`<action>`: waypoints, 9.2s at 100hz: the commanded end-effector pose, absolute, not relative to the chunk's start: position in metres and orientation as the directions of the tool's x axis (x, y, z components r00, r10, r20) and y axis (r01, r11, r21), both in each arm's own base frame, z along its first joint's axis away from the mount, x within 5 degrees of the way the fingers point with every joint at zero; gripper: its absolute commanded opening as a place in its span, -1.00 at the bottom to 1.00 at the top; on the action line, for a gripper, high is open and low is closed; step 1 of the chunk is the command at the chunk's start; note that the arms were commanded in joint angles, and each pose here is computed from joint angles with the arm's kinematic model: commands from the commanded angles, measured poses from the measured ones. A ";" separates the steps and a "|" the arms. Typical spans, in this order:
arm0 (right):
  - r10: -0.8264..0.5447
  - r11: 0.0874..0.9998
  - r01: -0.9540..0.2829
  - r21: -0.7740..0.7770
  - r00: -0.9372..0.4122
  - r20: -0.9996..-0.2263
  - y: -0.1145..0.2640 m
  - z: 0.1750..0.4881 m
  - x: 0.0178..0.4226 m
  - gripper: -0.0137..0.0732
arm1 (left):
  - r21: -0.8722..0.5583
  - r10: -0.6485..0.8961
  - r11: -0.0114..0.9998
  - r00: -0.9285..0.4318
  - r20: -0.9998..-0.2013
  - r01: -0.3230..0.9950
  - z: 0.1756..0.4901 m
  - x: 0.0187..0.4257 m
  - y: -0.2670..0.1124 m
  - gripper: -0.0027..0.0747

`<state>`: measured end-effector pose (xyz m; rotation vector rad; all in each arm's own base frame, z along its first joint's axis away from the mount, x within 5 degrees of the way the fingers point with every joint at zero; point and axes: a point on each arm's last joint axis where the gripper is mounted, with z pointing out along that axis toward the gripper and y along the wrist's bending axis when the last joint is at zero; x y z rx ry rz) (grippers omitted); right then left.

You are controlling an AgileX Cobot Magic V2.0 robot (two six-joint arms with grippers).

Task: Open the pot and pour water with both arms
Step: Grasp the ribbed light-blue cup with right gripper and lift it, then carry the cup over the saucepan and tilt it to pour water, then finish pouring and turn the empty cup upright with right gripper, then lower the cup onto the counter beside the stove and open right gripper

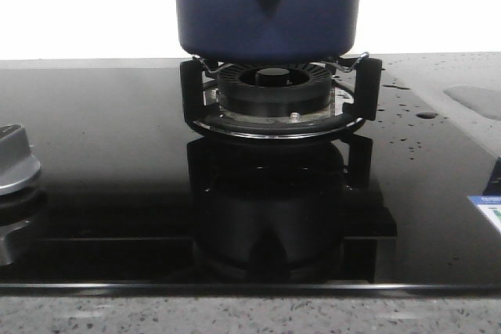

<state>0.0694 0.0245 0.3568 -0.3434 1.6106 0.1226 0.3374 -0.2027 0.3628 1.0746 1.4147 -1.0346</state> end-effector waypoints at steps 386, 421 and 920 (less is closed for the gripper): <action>-0.781 0.534 -0.294 -0.793 0.189 -0.595 0.125 0.430 0.284 -0.13 | 0.181 -0.050 0.347 0.211 -0.976 0.920 0.535 0.178 -0.103 -0.26; -0.893 0.272 -0.187 -0.944 0.316 -0.320 0.137 0.420 0.302 -0.13 | 0.189 -0.030 0.355 0.214 -0.976 0.915 0.533 0.179 -0.102 -0.26; -0.050 0.994 -0.091 -0.056 0.066 -0.997 0.001 0.327 0.065 -0.85 | 0.126 0.049 0.569 0.120 -0.992 0.812 0.501 0.172 -0.085 -0.98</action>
